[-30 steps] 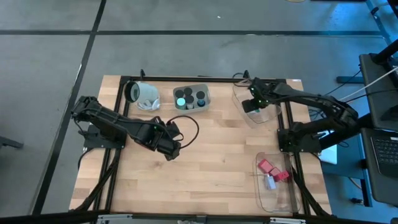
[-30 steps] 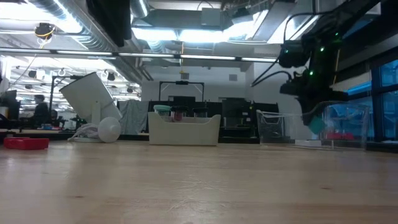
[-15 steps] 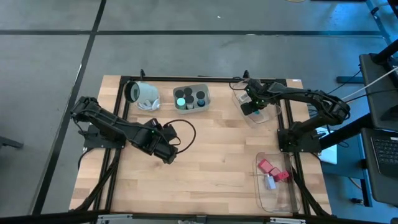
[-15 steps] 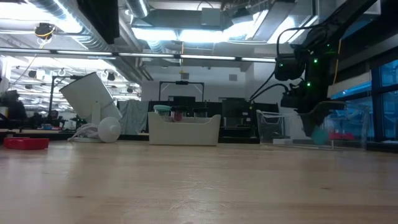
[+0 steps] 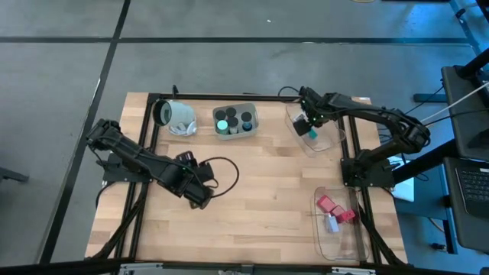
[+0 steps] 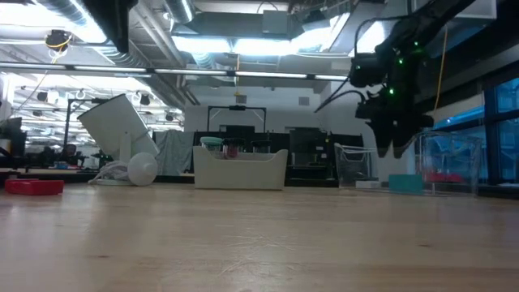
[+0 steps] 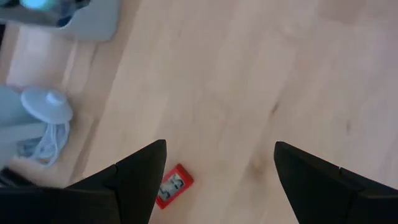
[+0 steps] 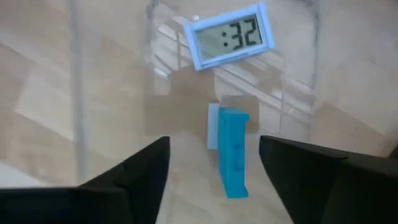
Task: Pick & Place Office items
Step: Put the red digital clock into the top transparent bin
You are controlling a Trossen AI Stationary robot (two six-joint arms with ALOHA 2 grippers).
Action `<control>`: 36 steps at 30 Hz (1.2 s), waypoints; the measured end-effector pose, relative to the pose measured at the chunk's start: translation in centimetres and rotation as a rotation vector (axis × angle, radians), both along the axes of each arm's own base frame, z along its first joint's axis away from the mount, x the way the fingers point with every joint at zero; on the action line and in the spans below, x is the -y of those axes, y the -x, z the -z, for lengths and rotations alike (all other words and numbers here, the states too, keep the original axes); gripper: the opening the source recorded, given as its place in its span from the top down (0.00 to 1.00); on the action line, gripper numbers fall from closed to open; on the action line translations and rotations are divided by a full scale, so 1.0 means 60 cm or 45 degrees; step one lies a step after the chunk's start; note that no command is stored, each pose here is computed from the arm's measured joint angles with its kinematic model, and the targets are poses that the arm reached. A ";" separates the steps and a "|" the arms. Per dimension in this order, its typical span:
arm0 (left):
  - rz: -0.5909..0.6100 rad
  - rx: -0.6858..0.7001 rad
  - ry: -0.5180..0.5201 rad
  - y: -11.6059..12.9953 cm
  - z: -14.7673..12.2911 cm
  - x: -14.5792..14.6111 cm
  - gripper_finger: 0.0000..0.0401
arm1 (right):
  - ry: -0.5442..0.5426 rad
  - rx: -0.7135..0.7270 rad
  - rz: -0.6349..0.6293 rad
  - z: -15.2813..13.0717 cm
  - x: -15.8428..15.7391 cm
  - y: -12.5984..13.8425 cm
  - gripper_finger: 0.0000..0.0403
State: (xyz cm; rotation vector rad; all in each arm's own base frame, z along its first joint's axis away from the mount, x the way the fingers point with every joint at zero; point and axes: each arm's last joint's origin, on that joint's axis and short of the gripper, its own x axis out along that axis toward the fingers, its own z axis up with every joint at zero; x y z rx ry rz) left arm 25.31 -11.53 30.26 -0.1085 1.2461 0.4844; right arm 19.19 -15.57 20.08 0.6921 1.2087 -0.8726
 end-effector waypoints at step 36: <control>0.610 -0.750 0.040 0.098 0.281 -0.082 0.27 | 0.209 0.416 -0.156 -0.178 -0.116 0.030 0.26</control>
